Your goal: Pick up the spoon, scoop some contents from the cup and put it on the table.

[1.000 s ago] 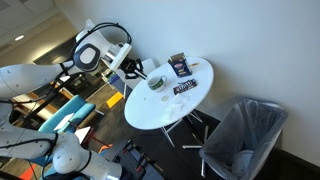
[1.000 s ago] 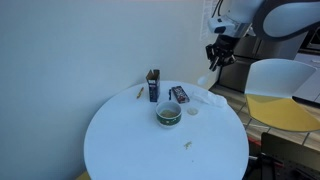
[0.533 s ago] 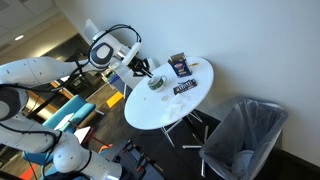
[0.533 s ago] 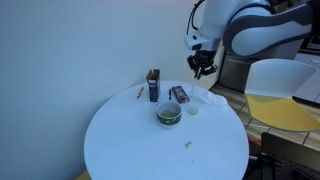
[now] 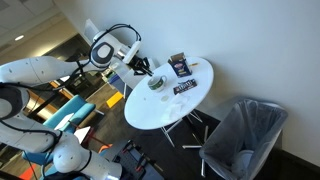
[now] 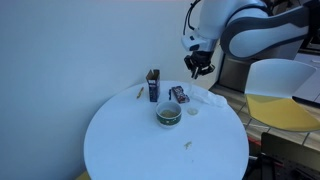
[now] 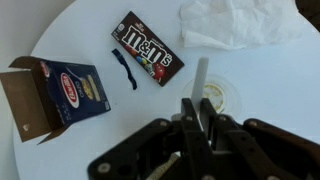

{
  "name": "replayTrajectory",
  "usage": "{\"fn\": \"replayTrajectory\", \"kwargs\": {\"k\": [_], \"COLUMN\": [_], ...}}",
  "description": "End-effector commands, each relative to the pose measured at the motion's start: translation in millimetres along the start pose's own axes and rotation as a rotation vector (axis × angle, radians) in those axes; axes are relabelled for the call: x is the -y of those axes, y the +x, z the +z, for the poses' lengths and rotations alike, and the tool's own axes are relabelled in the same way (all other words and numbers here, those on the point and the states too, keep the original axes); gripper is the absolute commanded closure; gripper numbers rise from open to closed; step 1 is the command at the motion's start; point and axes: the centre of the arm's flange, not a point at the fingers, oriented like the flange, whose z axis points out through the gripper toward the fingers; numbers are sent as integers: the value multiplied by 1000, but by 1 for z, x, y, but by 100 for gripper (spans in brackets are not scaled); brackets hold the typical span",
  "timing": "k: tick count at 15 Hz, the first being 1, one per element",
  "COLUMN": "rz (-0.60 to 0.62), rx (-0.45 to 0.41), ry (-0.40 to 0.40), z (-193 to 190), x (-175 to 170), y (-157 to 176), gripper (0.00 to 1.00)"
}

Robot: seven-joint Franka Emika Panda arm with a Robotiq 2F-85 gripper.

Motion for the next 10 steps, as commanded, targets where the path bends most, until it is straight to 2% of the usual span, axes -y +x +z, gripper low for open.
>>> {"fn": "replayTrajectory", "kwargs": {"k": [1, 6, 10], "rz": [-110, -268, -349], "rx": [29, 115, 192], "ry": [-51, -86, -117], "z": [-9, -7, 1], "x": [-17, -39, -53], "y": [23, 56, 68], "gripper": [97, 97, 97]}}
